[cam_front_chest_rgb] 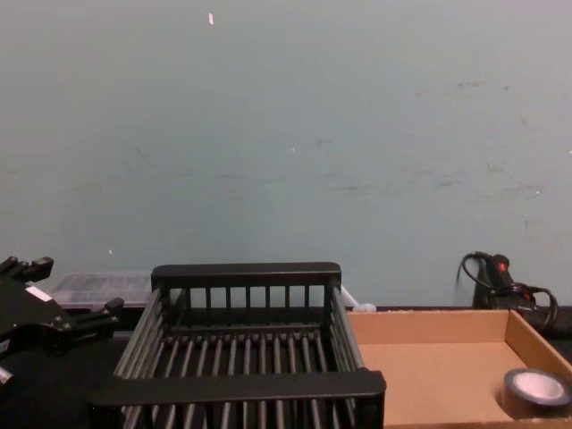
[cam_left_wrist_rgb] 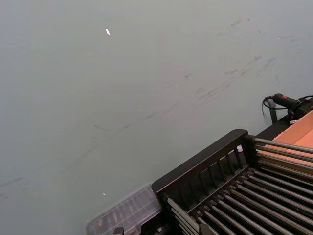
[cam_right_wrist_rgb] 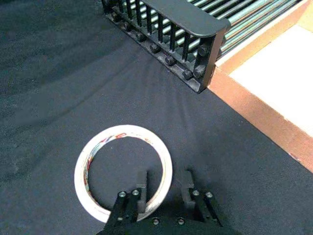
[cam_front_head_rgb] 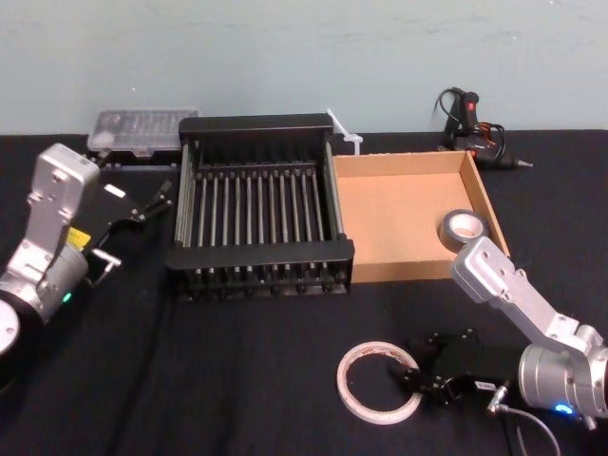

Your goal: Pick up the white tape and place it into the black box , Pick up the silver tape and place it into the brown box.

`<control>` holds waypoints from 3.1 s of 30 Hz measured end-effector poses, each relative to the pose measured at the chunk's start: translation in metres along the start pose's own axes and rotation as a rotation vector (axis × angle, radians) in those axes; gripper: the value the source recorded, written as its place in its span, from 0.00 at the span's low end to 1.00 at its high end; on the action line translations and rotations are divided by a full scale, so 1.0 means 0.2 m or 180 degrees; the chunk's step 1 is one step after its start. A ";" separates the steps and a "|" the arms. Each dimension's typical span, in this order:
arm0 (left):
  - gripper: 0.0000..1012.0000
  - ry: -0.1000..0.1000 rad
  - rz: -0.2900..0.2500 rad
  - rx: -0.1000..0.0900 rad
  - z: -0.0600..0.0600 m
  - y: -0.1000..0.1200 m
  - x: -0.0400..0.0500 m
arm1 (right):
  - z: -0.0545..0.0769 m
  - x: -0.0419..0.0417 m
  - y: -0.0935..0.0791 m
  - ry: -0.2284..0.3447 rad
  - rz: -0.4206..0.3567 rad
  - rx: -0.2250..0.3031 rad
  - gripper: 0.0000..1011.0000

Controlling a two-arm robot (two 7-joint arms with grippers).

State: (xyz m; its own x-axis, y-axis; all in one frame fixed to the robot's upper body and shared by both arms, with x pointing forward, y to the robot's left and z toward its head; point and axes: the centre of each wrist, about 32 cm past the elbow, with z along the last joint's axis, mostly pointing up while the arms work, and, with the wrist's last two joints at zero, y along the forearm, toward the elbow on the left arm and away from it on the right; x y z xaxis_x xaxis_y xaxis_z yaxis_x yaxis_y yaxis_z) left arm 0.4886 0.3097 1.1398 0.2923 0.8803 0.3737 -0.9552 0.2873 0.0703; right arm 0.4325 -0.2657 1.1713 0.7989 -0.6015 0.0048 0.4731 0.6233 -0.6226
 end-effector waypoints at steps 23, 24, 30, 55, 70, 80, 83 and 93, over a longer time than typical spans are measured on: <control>0.99 0.0000 0.0000 0.0000 0.00 0.00 0.000 | 0.00 0.000 0.00 0.0001 0.0001 0.0001 0.09; 0.99 0.0000 0.0000 0.0000 0.00 0.00 0.000 | 0.00 0.000 0.00 0.0002 0.0001 0.0001 0.09; 0.99 0.0000 0.0000 0.0000 0.00 0.00 0.000 | 0.00 0.000 0.00 0.0002 0.0001 0.0001 0.09; 0.99 0.0000 0.0000 0.0000 0.00 0.00 0.000 | 0.05 0.109 -0.12 0.0144 -0.0395 0.0273 0.09; 0.99 0.0000 0.0000 0.0000 0.00 0.00 0.000 | 0.18 0.255 -0.12 0.0305 -0.0803 0.0390 0.09; 0.99 0.0000 0.0000 0.0000 0.00 0.00 0.000 | 0.30 0.318 -0.07 0.0351 -0.0914 0.0505 0.09; 0.99 0.0000 0.0000 0.0000 0.00 0.00 0.000 | 0.34 0.325 -0.04 0.0333 -0.0901 0.0548 0.09; 0.99 0.0000 0.0000 0.0000 0.00 0.00 0.000 | 0.47 0.322 0.03 0.0238 -0.0771 0.0664 0.09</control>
State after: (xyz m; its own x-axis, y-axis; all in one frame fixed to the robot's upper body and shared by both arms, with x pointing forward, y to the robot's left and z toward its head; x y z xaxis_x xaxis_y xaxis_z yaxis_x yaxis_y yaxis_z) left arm 0.4886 0.3097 1.1398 0.2923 0.8803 0.3738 -0.9553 0.2873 0.0702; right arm 0.5216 -0.2537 1.2403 0.6280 -0.7750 0.0709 0.7181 0.5420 -0.4365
